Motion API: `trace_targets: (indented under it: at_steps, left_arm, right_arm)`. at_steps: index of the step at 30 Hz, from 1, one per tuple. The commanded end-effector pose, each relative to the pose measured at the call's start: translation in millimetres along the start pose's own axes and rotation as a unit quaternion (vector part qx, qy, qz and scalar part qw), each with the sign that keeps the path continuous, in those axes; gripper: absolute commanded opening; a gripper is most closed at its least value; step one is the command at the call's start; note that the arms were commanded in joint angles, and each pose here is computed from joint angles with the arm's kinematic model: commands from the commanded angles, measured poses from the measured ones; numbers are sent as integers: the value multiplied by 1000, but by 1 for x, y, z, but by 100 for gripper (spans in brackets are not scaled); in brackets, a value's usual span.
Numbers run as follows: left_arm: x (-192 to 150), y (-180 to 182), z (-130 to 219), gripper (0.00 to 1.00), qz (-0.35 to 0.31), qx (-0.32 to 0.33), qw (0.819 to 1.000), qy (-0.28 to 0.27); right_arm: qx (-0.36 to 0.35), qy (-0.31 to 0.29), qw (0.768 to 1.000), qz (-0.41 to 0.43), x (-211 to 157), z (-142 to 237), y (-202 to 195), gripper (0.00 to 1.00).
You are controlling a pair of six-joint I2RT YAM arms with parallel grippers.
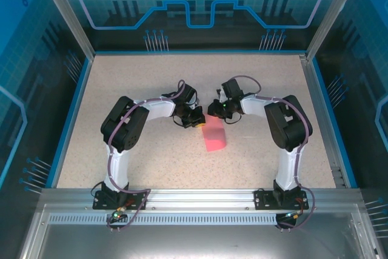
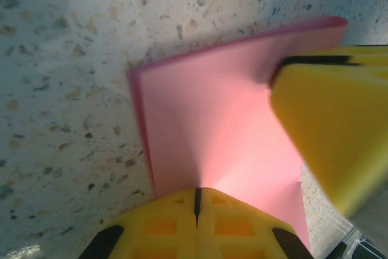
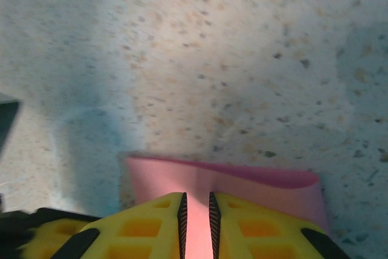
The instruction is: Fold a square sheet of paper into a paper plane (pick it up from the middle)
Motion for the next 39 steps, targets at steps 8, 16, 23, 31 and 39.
trace_targets:
  at_steps: [8, 16, 23, 31, 39]
  left_arm:
    - [-22, 95, -26, 3, 68, 153, 985, 31]
    - [-20, 91, -26, 3, 65, 150, 986, 28]
    - [-19, 90, -26, 3, 63, 148, 987, 27]
    - [-19, 91, -27, 3, 65, 148, 986, 26]
    - [-18, 93, -27, 3, 68, 150, 986, 24]
  right_arm:
    - [-51, -37, 996, -64, 27, 18, -61, 20]
    - [-25, -67, 997, -14, 32, 71, -15, 21]
    - [31, 18, 999, 2, -37, 70, 21, 19]
    - [54, 95, 994, -6, -83, 58, 21, 18]
    - [47, 133, 990, -11, -107, 45, 8, 17]
Point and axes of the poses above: each hand's point on the last joint's axis, 136 mm out from that joint toward the fingers, its own z axis back along the fingers, its own y axis along the line the jaws close on, x = y × z, the point moved 2 cm from there along z, back along the fingers, and after that the axes turned 15 degrees about z, right-handed, at the moved point
